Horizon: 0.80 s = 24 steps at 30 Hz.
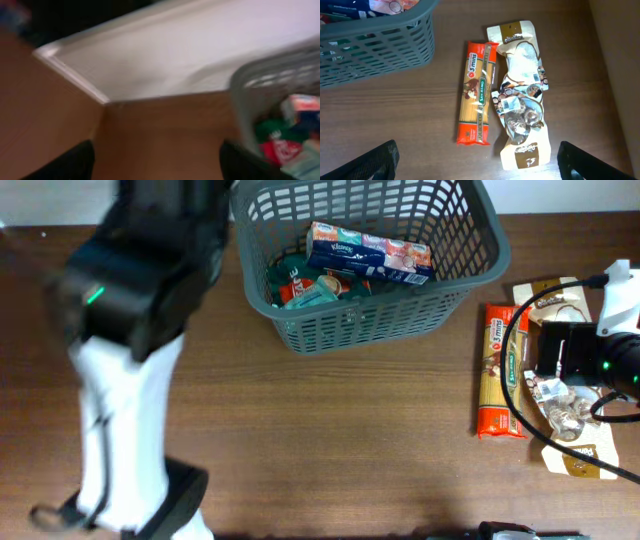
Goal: Pack container
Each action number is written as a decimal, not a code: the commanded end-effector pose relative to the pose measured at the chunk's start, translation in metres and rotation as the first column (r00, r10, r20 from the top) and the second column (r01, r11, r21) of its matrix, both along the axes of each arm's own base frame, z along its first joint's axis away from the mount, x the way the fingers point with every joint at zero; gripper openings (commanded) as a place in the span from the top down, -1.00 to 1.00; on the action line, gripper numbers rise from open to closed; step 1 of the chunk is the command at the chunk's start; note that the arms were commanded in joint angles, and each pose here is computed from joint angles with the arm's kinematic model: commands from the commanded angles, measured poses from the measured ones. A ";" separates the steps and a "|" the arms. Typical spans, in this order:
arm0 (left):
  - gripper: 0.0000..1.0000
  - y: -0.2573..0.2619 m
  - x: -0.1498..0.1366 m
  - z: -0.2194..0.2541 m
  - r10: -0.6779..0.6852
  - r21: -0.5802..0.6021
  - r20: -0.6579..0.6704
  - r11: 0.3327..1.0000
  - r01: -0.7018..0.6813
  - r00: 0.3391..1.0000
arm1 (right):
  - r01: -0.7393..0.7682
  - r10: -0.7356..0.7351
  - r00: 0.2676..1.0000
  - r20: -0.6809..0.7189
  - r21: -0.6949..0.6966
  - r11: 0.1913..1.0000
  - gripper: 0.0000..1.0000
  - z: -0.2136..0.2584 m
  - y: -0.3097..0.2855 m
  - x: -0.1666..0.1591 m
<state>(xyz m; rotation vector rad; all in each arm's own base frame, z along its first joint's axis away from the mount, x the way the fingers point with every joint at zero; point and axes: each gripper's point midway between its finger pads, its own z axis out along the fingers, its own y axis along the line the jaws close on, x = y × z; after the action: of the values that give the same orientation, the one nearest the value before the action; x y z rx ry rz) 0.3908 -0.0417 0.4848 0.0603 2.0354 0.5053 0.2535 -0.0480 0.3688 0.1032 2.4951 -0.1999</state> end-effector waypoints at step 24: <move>-0.43 0.108 -0.191 0.009 0.336 -0.135 0.082 0.936 -0.324 0.938 | 0.025 -0.025 1.000 0.019 -0.008 1.000 -0.98 0.005 -0.004 -0.002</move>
<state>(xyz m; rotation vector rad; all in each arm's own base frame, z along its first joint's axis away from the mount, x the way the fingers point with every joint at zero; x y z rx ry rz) 0.2017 0.0569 0.5155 -0.3280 1.9398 0.4909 0.2534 -0.0480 0.3687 0.1027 2.4955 -0.2000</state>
